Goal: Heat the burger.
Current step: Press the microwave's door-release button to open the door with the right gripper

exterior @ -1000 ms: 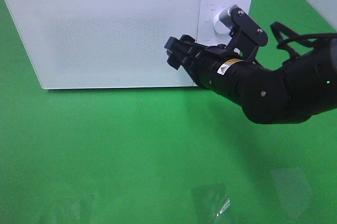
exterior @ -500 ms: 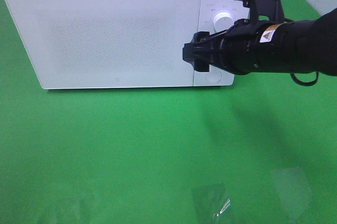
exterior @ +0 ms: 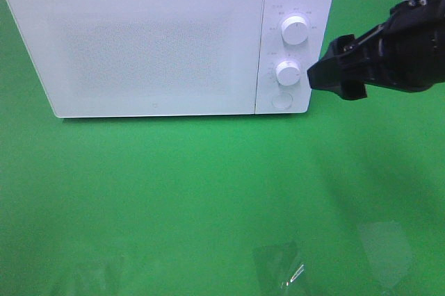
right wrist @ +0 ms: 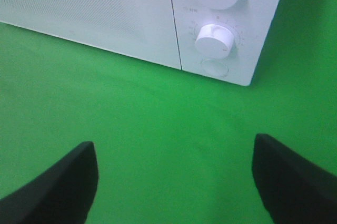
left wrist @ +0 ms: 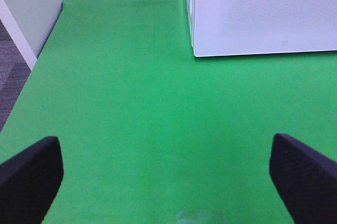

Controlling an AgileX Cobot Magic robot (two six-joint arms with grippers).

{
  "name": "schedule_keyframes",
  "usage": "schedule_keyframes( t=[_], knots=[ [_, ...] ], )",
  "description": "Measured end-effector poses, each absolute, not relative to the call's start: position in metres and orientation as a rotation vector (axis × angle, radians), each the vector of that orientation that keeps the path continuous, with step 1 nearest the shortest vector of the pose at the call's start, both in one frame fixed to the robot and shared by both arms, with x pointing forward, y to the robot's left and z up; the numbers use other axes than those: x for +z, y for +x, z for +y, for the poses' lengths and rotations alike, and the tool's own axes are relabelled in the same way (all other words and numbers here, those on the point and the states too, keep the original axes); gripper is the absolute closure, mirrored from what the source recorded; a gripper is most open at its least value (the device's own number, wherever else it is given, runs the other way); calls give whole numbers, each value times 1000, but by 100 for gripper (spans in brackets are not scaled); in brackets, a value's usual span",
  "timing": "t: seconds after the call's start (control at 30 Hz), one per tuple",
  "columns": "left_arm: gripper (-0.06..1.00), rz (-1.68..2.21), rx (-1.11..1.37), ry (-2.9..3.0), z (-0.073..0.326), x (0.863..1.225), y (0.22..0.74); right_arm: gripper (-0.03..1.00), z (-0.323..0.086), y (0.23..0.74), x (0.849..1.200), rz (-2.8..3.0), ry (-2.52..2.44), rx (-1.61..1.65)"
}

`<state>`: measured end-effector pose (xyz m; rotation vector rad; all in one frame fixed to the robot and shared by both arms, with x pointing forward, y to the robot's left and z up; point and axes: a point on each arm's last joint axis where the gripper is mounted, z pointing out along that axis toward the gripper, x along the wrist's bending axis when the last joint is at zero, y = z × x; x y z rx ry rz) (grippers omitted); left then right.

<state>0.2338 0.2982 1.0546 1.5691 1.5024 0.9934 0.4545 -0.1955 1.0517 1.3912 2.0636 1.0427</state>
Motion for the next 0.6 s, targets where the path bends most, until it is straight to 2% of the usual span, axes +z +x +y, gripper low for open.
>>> schedule_keyframes(
  t=[0.17, 0.6],
  knots=[
    [-4, 1502, 993, 1569, 298, 1055, 234, 17, -210, 427, 1071, 2081, 1364, 1001],
    [-4, 1502, 993, 1569, 298, 1055, 234, 17, -240, 371, 1097, 2078, 1344, 954]
  ],
)
